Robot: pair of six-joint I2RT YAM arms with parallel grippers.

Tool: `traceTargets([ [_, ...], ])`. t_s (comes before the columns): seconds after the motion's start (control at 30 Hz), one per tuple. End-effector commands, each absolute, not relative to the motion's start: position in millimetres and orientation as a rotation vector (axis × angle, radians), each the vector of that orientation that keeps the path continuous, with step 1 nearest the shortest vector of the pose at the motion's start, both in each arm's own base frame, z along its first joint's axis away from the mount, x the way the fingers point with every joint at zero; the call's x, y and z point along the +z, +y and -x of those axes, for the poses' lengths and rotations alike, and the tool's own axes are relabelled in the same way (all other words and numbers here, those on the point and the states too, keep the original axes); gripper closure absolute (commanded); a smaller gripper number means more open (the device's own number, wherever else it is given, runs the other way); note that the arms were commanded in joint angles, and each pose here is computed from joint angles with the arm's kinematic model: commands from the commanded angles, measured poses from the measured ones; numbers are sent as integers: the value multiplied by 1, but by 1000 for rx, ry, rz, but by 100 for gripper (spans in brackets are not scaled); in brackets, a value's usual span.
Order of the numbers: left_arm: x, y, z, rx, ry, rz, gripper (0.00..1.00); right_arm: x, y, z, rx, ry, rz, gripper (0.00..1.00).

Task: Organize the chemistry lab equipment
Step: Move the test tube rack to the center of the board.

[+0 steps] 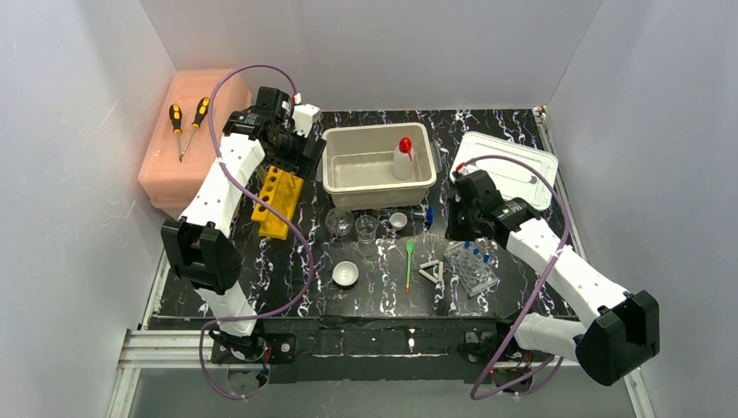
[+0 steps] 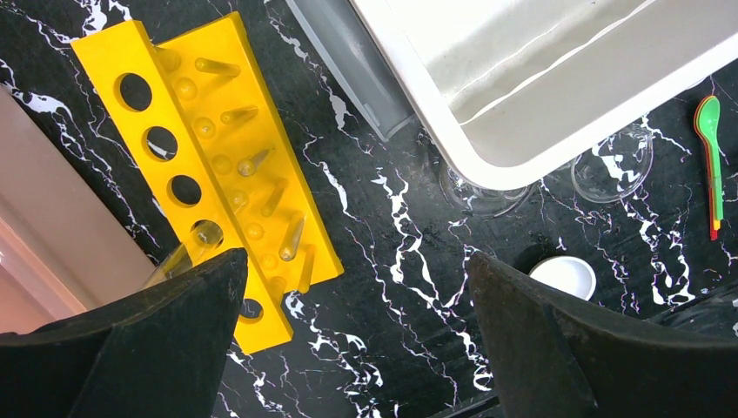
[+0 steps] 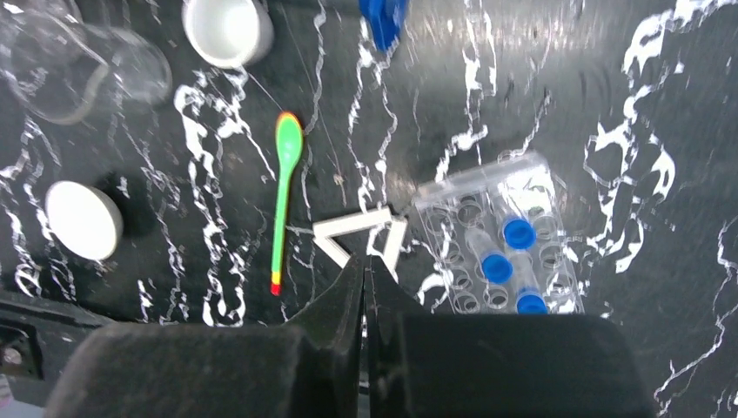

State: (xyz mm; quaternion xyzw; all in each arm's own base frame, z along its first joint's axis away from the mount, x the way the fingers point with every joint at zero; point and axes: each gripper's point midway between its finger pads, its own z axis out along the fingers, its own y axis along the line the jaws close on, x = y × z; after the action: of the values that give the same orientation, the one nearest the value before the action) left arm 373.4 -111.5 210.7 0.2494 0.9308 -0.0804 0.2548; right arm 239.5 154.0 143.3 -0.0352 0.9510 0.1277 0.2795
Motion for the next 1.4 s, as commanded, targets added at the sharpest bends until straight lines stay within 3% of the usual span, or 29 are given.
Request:
traceTargets([
  [0.0, 228, -110, -361, -221, 2494, -687, 2, 126, 147, -215, 362, 2613, 50, 91],
  [0.5, 220, -105, -362, -187, 2508, -718, 2, 54, 135, -181, 333, 2752, 5, 96],
  [0.7, 219, -105, -361, -188, 2510, -722, 2, 47, 123, -196, 236, 2677, -137, 96],
  [0.9, 218, -101, -360, -165, 2507, -745, 2, 41, 87, -208, -47, 2618, -266, 97],
  [1.37, 215, -94, -356, -140, 2499, -769, 2, 53, 28, -227, -271, 2451, -539, 96],
])
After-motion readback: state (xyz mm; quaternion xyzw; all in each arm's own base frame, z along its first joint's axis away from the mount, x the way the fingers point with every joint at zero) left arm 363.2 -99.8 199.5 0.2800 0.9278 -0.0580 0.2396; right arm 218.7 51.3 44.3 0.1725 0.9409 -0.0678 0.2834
